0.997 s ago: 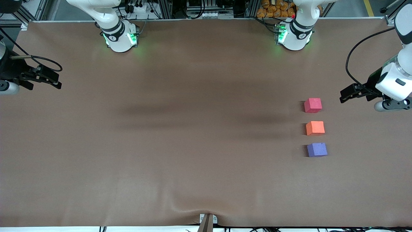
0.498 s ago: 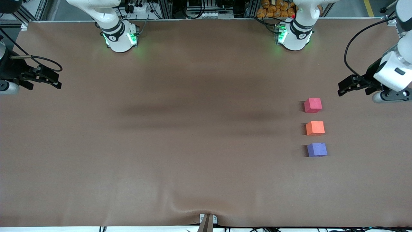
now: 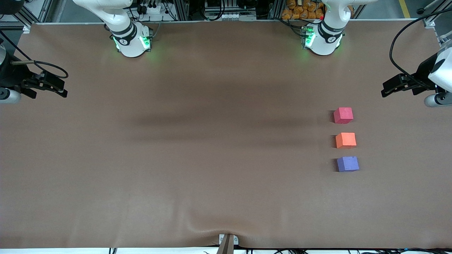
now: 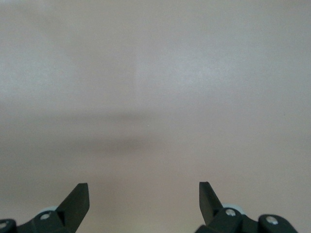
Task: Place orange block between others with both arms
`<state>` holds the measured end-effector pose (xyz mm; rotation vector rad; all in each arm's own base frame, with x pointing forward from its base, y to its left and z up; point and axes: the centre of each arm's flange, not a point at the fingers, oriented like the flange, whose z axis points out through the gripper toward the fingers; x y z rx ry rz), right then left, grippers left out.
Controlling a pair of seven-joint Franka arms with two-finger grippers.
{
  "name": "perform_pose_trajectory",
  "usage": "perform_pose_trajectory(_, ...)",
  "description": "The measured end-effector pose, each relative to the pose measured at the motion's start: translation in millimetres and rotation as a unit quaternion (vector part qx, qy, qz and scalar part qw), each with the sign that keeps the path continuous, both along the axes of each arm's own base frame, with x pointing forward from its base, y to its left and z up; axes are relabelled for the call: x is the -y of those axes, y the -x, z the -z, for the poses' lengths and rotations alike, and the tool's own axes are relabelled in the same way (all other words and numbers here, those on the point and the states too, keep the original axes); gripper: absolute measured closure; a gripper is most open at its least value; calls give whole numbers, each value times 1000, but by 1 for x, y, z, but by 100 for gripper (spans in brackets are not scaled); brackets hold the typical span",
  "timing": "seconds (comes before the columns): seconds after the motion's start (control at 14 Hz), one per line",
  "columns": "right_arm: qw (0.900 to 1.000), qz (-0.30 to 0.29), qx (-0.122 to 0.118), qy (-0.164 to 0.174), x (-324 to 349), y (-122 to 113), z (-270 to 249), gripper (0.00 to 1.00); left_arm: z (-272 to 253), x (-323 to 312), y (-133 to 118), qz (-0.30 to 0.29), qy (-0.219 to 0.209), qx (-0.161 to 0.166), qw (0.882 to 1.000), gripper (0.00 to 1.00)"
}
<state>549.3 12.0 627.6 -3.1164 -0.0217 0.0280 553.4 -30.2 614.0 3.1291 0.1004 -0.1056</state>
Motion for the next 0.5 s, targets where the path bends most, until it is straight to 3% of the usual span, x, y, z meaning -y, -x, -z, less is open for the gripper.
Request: perform_pose_trajectory(0.5, 1000, 0, 0, 0, 0, 0, 0, 0, -18, 1, 2, 0, 0, 9, 1000, 0)
